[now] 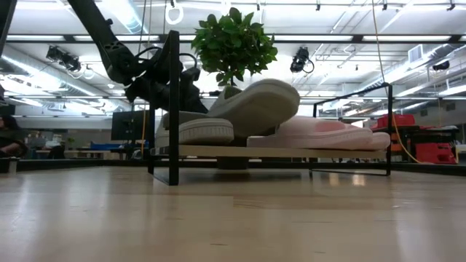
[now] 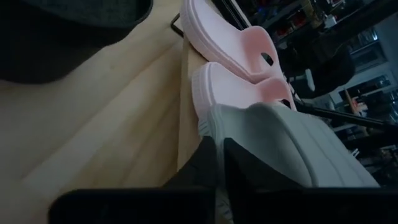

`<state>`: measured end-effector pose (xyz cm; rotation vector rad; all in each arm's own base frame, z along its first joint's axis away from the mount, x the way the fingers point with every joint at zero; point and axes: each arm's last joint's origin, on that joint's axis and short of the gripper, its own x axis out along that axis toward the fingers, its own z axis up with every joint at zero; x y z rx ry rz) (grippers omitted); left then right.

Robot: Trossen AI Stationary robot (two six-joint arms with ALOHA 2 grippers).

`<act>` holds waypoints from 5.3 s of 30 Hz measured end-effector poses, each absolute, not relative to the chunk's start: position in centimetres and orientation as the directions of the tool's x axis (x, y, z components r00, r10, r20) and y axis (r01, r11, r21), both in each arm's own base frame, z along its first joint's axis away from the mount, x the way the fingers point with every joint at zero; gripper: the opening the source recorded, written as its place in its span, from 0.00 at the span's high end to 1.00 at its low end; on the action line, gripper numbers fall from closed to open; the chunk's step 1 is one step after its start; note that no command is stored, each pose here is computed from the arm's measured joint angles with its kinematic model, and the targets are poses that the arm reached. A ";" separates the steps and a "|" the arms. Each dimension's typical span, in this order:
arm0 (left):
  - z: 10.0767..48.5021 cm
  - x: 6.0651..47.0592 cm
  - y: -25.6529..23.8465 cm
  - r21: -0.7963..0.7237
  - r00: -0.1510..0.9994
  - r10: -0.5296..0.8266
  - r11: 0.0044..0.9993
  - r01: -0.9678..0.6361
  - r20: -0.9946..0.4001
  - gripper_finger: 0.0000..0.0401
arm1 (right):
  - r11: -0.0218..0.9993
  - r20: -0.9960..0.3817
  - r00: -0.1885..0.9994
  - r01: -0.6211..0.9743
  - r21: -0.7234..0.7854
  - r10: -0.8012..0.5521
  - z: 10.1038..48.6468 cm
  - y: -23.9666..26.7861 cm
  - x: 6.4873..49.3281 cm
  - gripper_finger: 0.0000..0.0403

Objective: Pick and place slides into the shelf
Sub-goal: Put the gray slipper on the shelf

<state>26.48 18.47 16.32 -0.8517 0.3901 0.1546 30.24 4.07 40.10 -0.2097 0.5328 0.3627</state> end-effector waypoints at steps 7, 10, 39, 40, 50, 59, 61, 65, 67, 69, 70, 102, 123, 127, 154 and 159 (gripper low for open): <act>17.1 27.1 18.3 -0.687 0.946 -0.004 0.689 -0.231 -0.323 0.94 | 0.916 -0.529 0.800 -0.389 -0.101 0.282 40.1 4.1 30.2 0.61; 17.6 27.4 18.2 -0.684 0.958 0.002 0.700 -0.206 -0.287 0.97 | 0.916 -0.530 0.800 -0.389 -0.101 0.282 40.1 4.1 30.2 0.61; 15.5 26.7 17.9 -0.518 0.850 0.116 0.748 -0.415 -0.513 0.95 | 0.917 -0.530 0.800 -0.386 -0.096 0.282 40.1 4.1 30.3 0.61; 15.5 26.7 17.8 -0.521 0.852 0.113 0.747 -0.412 -0.511 0.94 | 0.917 -0.530 0.800 -0.387 -0.096 0.282 40.1 4.1 30.2 0.61; 15.5 26.8 17.5 -0.576 0.863 0.057 0.723 -0.382 -0.502 0.90 | 0.917 -0.531 0.799 -0.388 -0.097 0.282 40.1 4.1 30.2 0.61; 15.7 26.8 17.4 -0.614 0.875 0.010 0.709 -0.347 -0.483 0.88 | 0.916 -0.547 0.788 -0.391 -0.093 0.281 39.6 4.1 30.3 0.61; 16.0 26.7 17.4 -0.615 0.880 0.012 0.711 -0.341 -0.474 0.86 | 0.916 -0.558 0.781 -0.392 -0.090 0.280 39.2 4.1 30.3 0.61; 17.0 26.3 17.5 -0.607 0.893 0.023 0.726 -0.324 -0.450 0.83 | 0.916 -0.568 0.774 -0.393 -0.086 0.279 37.8 4.1 30.6 0.61; 17.4 26.2 17.5 -0.604 0.898 0.027 0.732 -0.317 -0.439 0.82 | 0.916 -0.582 0.765 -0.394 -0.082 0.277 37.0 4.1 30.7 0.61; 17.8 26.1 17.5 -0.602 0.900 0.031 0.734 -0.316 -0.434 0.80 | 0.916 -0.579 0.768 -0.392 -0.085 0.275 36.5 4.1 30.9 0.61; 18.0 26.0 17.4 -0.601 0.901 0.034 0.734 -0.317 -0.433 0.80 | 0.917 -0.573 0.774 -0.387 -0.092 0.269 36.3 4.1 31.0 0.61; 18.1 25.5 17.0 -0.548 0.878 0.027 0.771 -0.323 -0.478 0.85 | 0.957 -0.617 0.786 -0.208 -0.202 0.041 34.3 1.4 32.6 0.61; 16.8 26.0 16.7 -0.557 0.857 -0.001 0.761 -0.334 -0.516 0.58 | 0.956 -0.604 0.794 -0.227 -0.187 0.071 34.4 1.5 32.7 0.61; 16.1 26.1 16.9 -0.544 0.842 0.016 0.757 -0.363 -0.540 0.60 | 0.955 -0.603 0.794 -0.231 -0.184 0.075 34.4 1.5 32.7 0.61; 15.5 25.5 17.0 -0.485 0.798 0.020 0.785 -0.385 -0.602 0.94 | 0.955 -0.604 0.794 -0.231 -0.184 0.076 34.4 1.5 32.7 0.61; 15.5 25.5 17.0 -0.484 0.799 0.019 0.787 -0.383 -0.601 0.93 | 0.955 -0.604 0.793 -0.232 -0.185 0.076 34.4 1.5 32.7 0.61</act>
